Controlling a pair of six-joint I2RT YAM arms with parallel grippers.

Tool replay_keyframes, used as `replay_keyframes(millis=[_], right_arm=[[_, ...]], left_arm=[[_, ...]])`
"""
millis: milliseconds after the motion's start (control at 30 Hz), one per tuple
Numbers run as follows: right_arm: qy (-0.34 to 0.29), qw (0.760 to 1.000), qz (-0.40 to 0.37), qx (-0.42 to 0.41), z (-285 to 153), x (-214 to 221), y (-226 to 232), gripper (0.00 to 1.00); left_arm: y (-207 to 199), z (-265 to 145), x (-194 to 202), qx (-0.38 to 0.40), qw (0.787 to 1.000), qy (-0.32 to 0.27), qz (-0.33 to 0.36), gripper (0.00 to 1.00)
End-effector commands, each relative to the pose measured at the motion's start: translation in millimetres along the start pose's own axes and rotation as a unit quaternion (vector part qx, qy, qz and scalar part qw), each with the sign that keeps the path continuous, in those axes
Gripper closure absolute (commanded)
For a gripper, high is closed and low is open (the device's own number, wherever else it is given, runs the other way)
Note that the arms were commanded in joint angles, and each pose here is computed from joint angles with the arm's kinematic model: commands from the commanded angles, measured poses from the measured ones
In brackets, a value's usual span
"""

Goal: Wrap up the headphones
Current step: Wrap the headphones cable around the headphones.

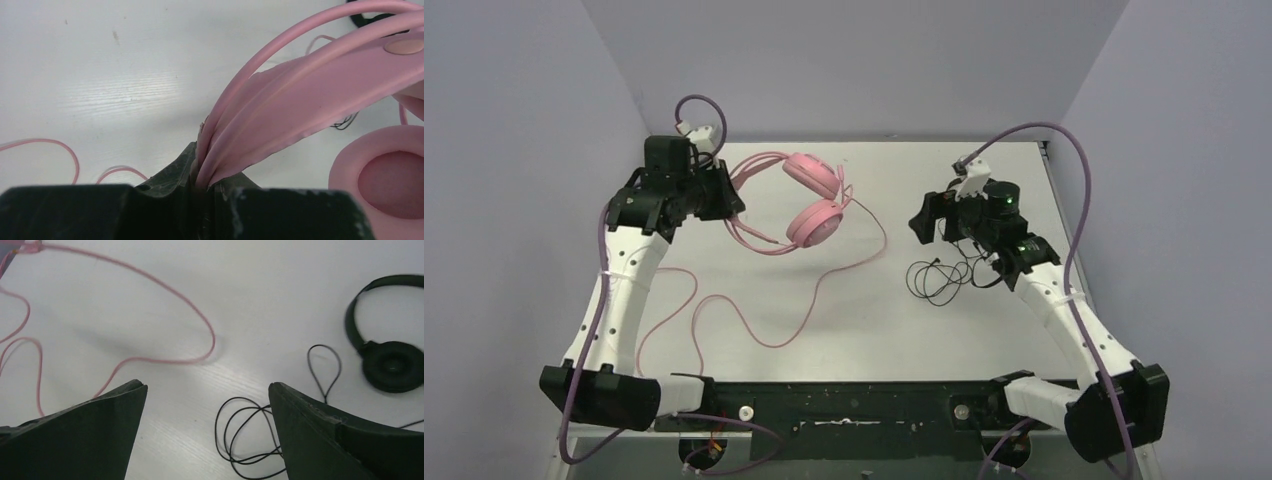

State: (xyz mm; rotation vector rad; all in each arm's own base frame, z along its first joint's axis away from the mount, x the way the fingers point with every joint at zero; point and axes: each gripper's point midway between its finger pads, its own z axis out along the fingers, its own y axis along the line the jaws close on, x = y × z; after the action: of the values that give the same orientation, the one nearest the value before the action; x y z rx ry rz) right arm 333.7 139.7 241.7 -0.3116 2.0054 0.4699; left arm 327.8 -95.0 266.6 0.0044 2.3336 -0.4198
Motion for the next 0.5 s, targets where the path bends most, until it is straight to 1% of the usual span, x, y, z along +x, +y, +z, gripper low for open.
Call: replay_keyframes(millis=[0, 33, 200, 333, 467], right_arm=[[-0.076, 0.987, 0.018, -0.137, 23, -14, 42, 0.00], [-0.090, 0.985, 0.018, -0.148, 29, -15, 44, 0.00], [-0.094, 0.976, 0.024, -0.197, 50, -3, 55, 0.00], [-0.122, 0.966, 0.012, -0.229, 57, 1, 67, 0.01], [-0.124, 0.963, 0.007, -0.237, 71, 12, 77, 0.04]], left_arm=[[-54, -63, -29, 0.119, 0.991, -0.046, -0.029, 1.00], [-59, -70, -30, 0.130, 0.990, -0.047, -0.031, 1.00], [-73, -98, -40, 0.158, 0.985, -0.066, -0.034, 1.00], [-80, -110, -46, 0.175, 0.981, -0.075, -0.041, 1.00], [-90, -118, -49, 0.198, 0.976, -0.079, -0.047, 1.00]])
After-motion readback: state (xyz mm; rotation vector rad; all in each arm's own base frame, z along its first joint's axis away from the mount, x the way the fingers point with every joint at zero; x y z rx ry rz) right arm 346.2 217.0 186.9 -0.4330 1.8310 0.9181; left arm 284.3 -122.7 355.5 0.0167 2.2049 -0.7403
